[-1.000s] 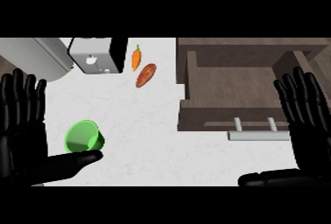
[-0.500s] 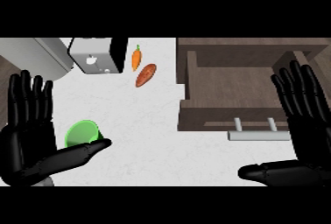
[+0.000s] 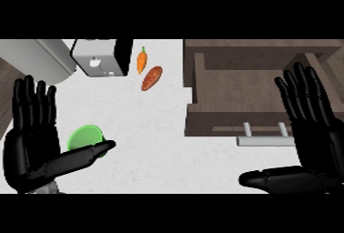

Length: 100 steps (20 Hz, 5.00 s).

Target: Pick up the cup, place it into the drawer and close the drawer

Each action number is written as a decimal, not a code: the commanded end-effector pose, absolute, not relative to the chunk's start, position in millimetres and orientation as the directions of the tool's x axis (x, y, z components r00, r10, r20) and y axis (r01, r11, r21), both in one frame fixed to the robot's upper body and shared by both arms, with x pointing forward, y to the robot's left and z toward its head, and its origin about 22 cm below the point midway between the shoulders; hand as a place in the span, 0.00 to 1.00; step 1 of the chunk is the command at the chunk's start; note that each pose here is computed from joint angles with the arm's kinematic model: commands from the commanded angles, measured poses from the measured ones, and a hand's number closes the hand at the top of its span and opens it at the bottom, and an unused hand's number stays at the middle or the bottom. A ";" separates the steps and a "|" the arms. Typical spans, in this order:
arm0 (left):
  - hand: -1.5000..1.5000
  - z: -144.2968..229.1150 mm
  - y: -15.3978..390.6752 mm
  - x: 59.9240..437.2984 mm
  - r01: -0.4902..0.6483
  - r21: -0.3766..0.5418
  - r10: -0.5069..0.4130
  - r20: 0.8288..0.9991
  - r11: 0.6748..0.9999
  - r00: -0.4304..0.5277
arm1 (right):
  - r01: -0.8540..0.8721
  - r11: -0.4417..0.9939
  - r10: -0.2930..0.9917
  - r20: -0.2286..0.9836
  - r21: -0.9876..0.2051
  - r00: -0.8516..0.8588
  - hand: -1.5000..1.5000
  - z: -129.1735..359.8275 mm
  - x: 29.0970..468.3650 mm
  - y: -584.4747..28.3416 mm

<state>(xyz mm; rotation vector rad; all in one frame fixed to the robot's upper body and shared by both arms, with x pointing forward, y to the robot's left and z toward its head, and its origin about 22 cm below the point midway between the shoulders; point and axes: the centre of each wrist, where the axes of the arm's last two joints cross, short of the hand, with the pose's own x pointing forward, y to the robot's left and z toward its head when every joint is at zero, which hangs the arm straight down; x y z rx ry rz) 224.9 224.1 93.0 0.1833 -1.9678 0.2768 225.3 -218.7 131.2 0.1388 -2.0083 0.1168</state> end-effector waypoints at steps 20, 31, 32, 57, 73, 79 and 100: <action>0.00 17.5 247.2 199.9 -0.398 -0.068 -0.027 0.973 0.915 -0.228 | -0.155 0.987 -0.034 0.905 -0.035 -0.424 0.00 136.0 214.6 -231.6; 0.00 -43.3 279.3 201.3 -0.415 -0.077 -0.004 0.982 0.907 -0.191 | -0.145 0.989 -0.033 0.909 -0.031 -0.417 0.00 146.0 209.3 -240.1; 0.00 -56.3 278.5 194.9 -0.408 -0.069 0.002 0.987 0.910 -0.161 | -0.154 0.988 -0.040 0.897 -0.032 -0.441 0.00 159.1 225.2 -222.4; 0.00 -116.8 288.2 221.1 -0.441 -0.069 0.004 0.989 0.895 -0.147 | -0.164 0.986 -0.036 0.906 -0.037 -0.421 0.00 135.7 234.3 -241.5; 0.00 -157.4 291.0 220.7 -0.414 -0.160 0.088 0.978 0.896 -0.189 | -0.176 0.984 -0.053 0.904 -0.025 -0.424 0.00 154.8 225.9 -229.5; 0.00 -154.9 302.3 224.5 -0.351 -0.255 0.181 0.956 0.901 -0.231 | -0.178 0.984 -0.056 0.909 -0.020 -0.413 0.00 140.1 206.4 -225.9; 1.00 -136.8 272.0 270.3 -0.203 -0.269 0.172 0.902 0.942 -0.397 | -0.173 0.985 -0.047 0.910 -0.027 -0.413 0.00 157.7 223.6 -242.1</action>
